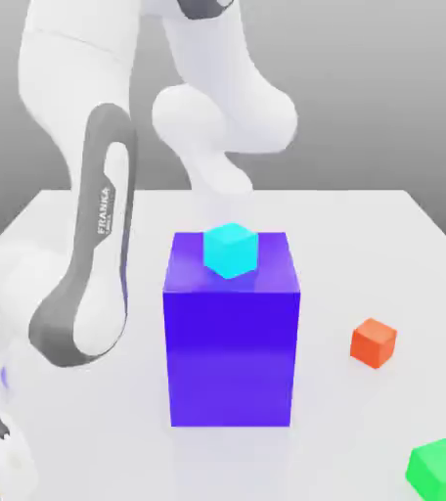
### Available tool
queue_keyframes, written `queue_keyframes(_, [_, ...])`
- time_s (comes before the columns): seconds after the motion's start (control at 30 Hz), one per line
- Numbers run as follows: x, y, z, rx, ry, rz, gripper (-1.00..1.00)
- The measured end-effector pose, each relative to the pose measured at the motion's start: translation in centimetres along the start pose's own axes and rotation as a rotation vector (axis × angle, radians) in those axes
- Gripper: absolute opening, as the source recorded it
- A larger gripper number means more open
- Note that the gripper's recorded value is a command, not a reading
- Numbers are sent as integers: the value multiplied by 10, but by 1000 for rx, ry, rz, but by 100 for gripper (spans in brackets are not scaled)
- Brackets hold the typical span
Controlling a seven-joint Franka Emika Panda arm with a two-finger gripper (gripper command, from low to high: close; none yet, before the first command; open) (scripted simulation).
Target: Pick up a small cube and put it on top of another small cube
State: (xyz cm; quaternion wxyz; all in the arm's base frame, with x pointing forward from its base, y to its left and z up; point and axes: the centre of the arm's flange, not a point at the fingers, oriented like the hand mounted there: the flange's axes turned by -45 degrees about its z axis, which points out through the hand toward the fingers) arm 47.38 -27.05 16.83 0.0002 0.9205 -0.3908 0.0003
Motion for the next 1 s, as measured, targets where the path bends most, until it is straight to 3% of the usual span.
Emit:
queue_keyframes(0.07, [-6, -16, -20, 3, -5, -13, -100])
queue_keyframes(0.3, [-92, -172, -32, 9, -36, -156, -100])
queue_keyframes(0.7, [-337, -352, -67, 2, -12, -410, -100])
queue_keyframes(0.8, [-373, -367, -35, 2, -1, -442, -100])
queue_keyframes(0.83, [-376, -368, -21, 2, -1, -445, 100])
queue_keyframes(1.0, [-376, -368, -21, 2, -1, -445, 100])
